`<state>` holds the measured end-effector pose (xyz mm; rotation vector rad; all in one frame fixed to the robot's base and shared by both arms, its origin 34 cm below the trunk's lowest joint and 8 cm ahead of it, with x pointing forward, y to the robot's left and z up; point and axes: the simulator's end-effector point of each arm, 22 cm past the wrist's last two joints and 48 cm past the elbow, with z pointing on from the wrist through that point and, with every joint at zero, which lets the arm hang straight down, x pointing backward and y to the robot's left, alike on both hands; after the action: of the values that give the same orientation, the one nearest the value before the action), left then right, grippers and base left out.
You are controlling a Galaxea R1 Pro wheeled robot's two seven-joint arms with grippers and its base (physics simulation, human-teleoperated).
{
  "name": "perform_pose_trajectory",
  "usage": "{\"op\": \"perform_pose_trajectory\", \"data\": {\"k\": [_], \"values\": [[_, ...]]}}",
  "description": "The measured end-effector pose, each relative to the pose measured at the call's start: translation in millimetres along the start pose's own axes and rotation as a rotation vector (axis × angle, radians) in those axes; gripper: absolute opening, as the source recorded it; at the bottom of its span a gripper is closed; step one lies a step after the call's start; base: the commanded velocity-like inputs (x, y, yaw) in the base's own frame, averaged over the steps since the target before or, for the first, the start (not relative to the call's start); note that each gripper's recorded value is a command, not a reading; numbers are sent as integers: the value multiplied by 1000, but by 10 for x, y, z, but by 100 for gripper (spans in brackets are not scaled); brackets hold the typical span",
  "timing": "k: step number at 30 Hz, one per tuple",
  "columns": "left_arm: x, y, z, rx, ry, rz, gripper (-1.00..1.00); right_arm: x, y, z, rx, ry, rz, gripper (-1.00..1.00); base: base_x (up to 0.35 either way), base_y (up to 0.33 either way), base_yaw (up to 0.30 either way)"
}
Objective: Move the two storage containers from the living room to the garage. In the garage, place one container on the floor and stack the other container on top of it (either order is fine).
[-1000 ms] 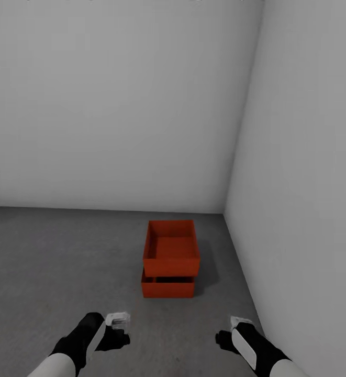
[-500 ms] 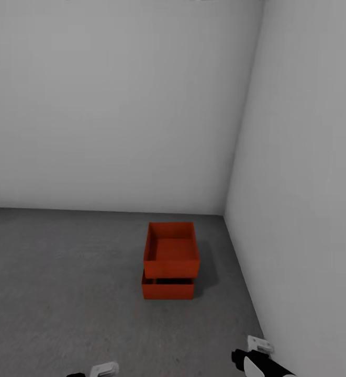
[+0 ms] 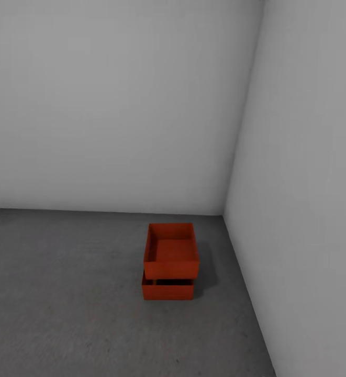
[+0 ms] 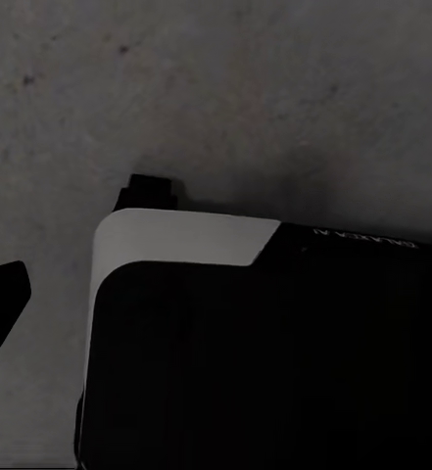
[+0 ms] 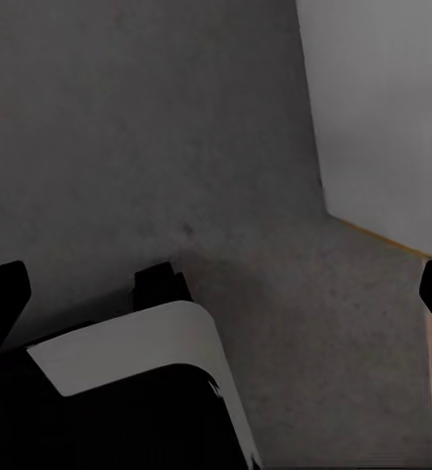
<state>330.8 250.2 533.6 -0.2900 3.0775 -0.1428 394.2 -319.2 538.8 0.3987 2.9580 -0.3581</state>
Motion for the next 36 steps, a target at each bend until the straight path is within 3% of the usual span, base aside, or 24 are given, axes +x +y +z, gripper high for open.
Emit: {"op": "perform_pose_trajectory", "data": {"k": [25,28,33,36], "values": [[234,-32,42,3,42,7,100,84,34,-1,-3,12,-2,100,0,0,0],[357,-49,64,6,68,4,100,83,30,0,-2,12,-2,100,0,0,0],[858,-54,118,10,176,-8,100,81,26,1,-2,12,-1,100,0,0,0],[972,-48,122,9,200,-10,100,79,26,1,-2,11,-1,100,0,0,0]]}}
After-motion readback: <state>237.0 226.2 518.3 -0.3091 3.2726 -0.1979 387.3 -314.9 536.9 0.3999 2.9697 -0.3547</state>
